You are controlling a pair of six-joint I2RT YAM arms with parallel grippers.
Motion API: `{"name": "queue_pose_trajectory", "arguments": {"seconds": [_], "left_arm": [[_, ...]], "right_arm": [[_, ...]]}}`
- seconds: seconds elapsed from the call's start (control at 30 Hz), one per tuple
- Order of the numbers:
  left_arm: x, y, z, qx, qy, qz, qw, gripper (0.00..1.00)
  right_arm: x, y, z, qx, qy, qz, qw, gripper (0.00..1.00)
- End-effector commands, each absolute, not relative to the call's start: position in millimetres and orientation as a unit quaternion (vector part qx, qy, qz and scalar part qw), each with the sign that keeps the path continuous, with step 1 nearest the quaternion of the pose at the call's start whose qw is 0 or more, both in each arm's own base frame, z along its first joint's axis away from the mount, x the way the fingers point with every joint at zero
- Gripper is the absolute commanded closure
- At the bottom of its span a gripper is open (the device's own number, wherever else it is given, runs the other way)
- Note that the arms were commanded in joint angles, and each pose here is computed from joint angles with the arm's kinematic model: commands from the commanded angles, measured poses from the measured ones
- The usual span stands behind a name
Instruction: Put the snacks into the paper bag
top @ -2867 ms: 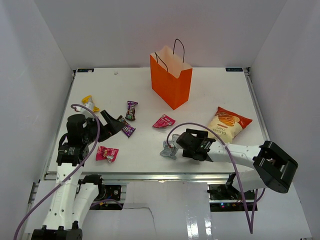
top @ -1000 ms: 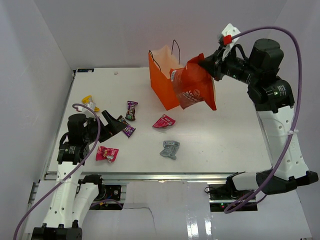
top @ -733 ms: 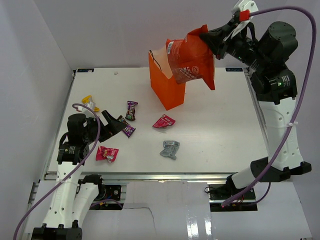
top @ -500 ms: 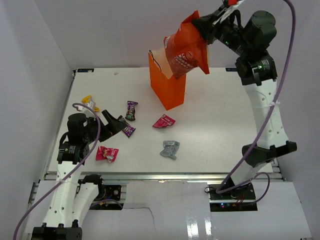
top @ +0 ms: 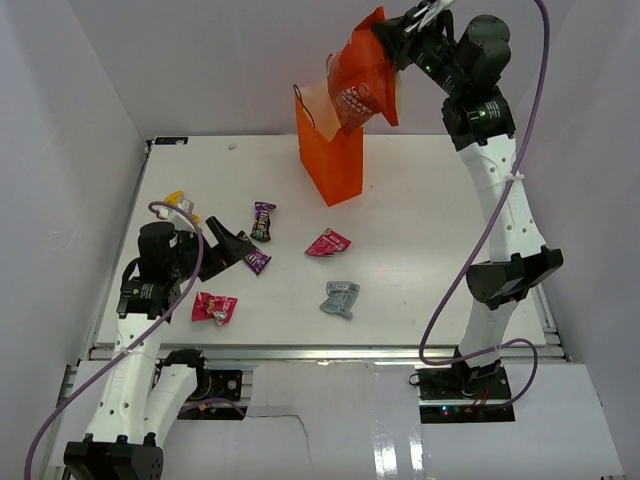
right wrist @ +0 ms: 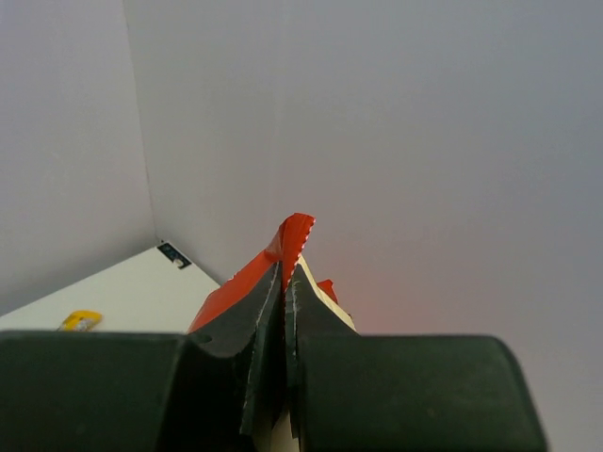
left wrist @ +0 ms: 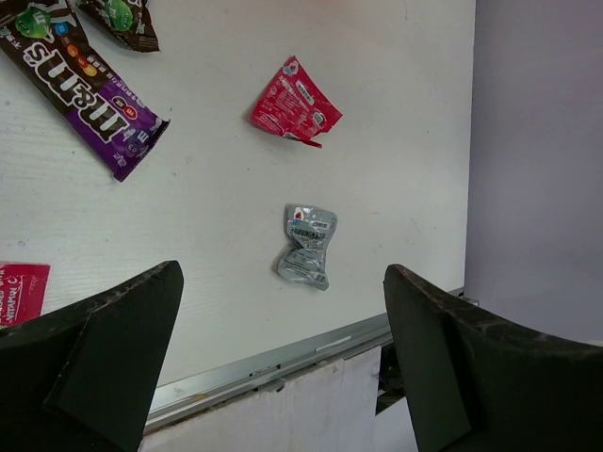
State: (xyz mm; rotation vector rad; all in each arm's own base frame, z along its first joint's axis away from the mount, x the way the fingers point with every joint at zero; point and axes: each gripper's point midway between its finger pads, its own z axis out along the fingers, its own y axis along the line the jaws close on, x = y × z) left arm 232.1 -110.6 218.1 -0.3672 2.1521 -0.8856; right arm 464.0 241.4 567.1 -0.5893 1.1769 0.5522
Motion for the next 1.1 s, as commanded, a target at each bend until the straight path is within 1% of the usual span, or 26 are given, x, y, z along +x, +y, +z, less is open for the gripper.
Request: {"name": "queue_pose_trajectory", "arguments": {"seconds": [0.0, 0.07, 0.17, 0.27, 0.43, 0.7, 1.07], "left_arm": [[239.5, -113.9, 238.5, -0.125, 0.831, -0.359, 0.407, 0.02], [241.0, -113.9, 238.4, -0.123, 0.831, -0.358, 0.407, 0.02], [241.2, -114.3, 234.9, -0.124, 0.833, -0.359, 0.404, 0.02], [241.3, -115.8, 234.2, -0.123, 0.832, -0.363, 0.401, 0.02], [240.8, -116.8, 237.1, -0.119, 0.830, -0.367, 0.403, 0.02], [236.5, -116.7, 233.9, -0.124, 0.829, -0.368, 0.402, 0.02], [231.7, -117.0, 232.2, -0.122, 0.828, -0.370, 0.404, 0.02]], "right_arm": [[422.9, 229.2, 652.4, -0.250, 0.429, 0.255, 0.829, 0.92], [410.8, 230.7, 663.9, -0.251, 0.411, 0.258, 0.837, 0.92], [407.1, 232.4, 672.2, -0.248, 0.394, 0.251, 0.849, 0.92], [420.1, 238.4, 665.5, -0.241, 0.396, 0.250, 0.850, 0.92], [442.9, 248.6, 651.9, -0.243, 0.394, 0.228, 0.857, 0.92], [476.0, 263.7, 608.2, -0.259, 0.430, 0.213, 0.838, 0.92], [483.7, 270.9, 576.3, -0.273, 0.467, 0.211, 0.814, 0.92]]}}
